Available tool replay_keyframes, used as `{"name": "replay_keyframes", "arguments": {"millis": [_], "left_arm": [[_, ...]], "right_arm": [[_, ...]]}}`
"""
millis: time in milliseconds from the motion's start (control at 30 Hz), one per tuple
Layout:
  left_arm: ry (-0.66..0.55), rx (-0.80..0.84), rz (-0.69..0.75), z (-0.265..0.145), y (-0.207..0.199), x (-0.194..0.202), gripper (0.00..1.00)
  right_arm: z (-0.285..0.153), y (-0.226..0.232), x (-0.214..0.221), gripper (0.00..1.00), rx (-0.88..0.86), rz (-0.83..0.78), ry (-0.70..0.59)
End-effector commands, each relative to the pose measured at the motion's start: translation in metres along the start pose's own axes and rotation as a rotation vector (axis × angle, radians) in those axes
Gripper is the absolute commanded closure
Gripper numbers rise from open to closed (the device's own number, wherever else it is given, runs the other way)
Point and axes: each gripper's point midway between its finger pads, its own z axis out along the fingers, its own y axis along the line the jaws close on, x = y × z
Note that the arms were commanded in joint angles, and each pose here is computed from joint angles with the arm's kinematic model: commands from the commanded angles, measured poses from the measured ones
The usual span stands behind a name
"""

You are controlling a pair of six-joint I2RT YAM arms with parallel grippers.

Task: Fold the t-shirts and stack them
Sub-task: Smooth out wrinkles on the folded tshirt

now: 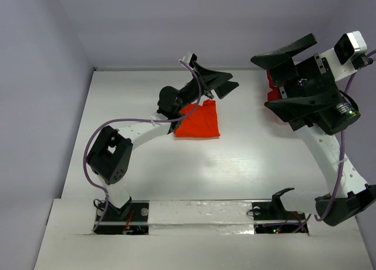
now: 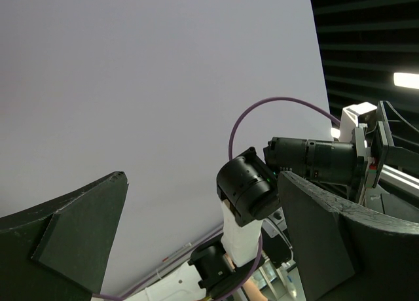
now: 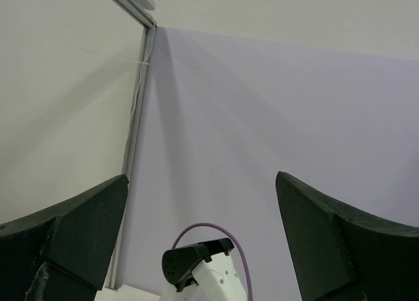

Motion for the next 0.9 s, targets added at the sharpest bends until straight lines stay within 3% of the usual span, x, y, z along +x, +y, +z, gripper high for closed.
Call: {"name": "replay_keyframes", "arguments": {"millis": [0,867], "left_arm": [[0.042,0.444,0.226,-0.0165,-0.1120,0.0184,0.01],[0.040,0.448,0.227,-0.0156,-0.1137,0.0178,0.01]], "right_arm": [[0.0024,0.0104,-0.0111,0.00,-0.015,-0.048,-0.027],[0.0027,0.0122,-0.0125,0.00,-0.017,-0.054,-0.031]]}}
